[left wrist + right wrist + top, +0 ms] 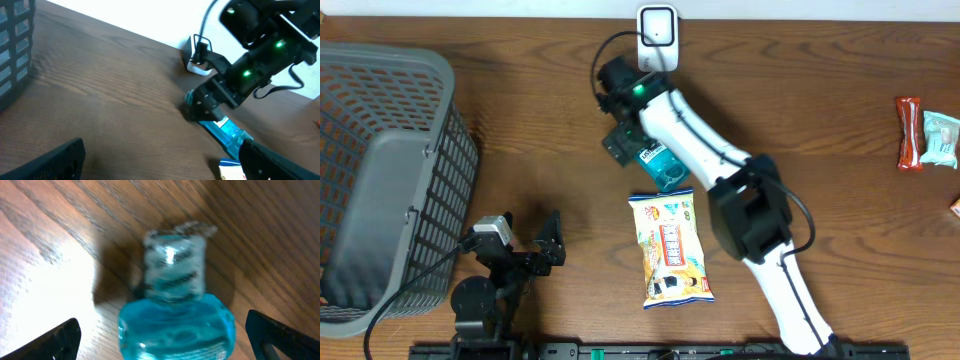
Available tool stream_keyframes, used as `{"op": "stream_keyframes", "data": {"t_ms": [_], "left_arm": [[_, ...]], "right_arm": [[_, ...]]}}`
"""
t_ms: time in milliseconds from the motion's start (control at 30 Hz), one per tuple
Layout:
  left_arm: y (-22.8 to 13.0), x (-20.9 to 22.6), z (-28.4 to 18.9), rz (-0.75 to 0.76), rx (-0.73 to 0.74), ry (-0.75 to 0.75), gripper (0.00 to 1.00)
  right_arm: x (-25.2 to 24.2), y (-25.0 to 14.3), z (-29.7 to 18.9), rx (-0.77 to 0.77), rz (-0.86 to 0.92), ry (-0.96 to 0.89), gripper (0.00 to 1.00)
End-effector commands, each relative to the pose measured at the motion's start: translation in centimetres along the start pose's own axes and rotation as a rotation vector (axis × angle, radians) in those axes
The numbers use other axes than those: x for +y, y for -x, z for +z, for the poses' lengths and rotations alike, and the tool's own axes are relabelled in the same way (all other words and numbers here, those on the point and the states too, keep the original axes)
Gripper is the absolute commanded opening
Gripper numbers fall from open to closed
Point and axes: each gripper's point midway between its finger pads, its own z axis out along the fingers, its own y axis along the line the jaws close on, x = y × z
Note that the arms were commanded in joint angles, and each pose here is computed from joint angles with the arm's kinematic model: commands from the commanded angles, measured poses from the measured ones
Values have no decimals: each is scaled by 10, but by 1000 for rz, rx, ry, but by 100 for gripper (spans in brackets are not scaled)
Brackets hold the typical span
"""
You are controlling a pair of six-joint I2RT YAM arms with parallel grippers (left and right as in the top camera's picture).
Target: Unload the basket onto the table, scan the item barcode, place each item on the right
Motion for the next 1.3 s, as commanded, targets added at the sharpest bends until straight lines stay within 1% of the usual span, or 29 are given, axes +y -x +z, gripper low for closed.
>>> {"op": "stream_keyframes", "data": {"t_ms": [0,67,133,200,333,367,433,567,667,733,800,1067,1167,1267], "left_arm": [[-12,2,2,-4,37,-2,98],[-12,2,2,-4,37,-2,98],[-12,2,2,-4,37,-2,98],[-12,2,2,-4,37,-2,98],[-12,2,2,-4,37,-2,98],[-12,2,2,-4,37,-2,98],[-12,2,2,-4,37,-2,98],[-12,2,2,-4,37,-2,98],[-12,2,2,-4,37,-2,98],[-12,2,2,-4,37,-2,98],[-12,2,2,-4,37,-2,98],[-12,2,2,-4,37,-2,98],[-12,2,2,-4,37,-2,98],[-12,2,2,-4,37,-2,98]], "right_arm": [[-24,-3,-13,-12,84,-186,99],[-23,-10,-6,8,91,-188,98],[-22,-16,4,27,86,-191,93],[-22,-20,10,36,85,-194,85],[-21,-26,20,45,84,-194,77],[-21,-27,23,45,85,-194,71],[-21,-29,24,48,86,-193,63],[-15,-27,24,44,76,-155,52],[-5,-23,22,38,57,-64,50],[1,-21,19,38,50,29,47],[1,-20,17,37,55,79,43],[-20,-30,18,57,87,198,45],[-34,-34,19,67,118,200,44],[-43,-37,20,72,133,197,41]]}}
